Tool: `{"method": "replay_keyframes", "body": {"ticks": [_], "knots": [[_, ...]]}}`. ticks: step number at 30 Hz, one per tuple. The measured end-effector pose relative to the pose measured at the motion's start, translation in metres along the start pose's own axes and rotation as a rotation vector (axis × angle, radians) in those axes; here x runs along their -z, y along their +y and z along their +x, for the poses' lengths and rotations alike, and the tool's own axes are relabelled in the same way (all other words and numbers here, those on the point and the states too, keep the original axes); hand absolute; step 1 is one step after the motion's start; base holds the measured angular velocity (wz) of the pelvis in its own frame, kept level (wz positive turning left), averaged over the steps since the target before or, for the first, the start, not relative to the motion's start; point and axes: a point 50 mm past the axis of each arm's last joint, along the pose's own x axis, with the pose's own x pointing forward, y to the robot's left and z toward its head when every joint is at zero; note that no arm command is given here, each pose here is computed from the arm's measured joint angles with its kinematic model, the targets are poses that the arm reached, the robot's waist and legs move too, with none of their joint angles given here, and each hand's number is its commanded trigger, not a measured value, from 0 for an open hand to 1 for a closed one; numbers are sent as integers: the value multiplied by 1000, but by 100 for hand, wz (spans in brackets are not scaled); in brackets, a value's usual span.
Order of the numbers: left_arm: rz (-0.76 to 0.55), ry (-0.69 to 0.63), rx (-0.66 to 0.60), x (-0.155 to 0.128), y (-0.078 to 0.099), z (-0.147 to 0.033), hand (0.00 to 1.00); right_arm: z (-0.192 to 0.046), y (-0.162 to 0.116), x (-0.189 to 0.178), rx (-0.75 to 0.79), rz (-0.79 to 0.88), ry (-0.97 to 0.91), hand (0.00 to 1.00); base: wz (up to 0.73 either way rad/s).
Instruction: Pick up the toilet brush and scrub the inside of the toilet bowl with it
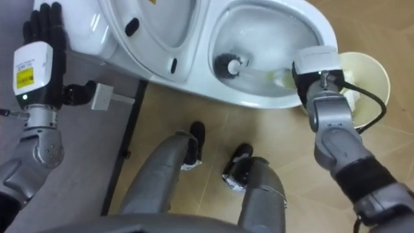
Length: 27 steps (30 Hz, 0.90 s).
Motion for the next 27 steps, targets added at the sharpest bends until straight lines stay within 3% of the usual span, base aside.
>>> {"method": "replay_keyframes", "body": {"ticks": [6,10,15,20,23,27], "knots": [[55,-37,-39,2,9,7,0,22,-4,23,-25,364,24,100,5],[49,-37,-40,0,9,4,0,28,-13,45,-1,811,107,100,6],[46,4,-11,-2,3,0,0,23,25,44,-157,1243,199,100,0],[38,78,50,-1,-10,-6,0,7,80,14,-384,1756,296,100,-2],[24,124,91,0,-18,-10,0,2,90,4,-440,1865,320,100,-10],[26,175,166,6,-32,-23,0,-3,102,2,-475,1893,372,100,-2]]}}
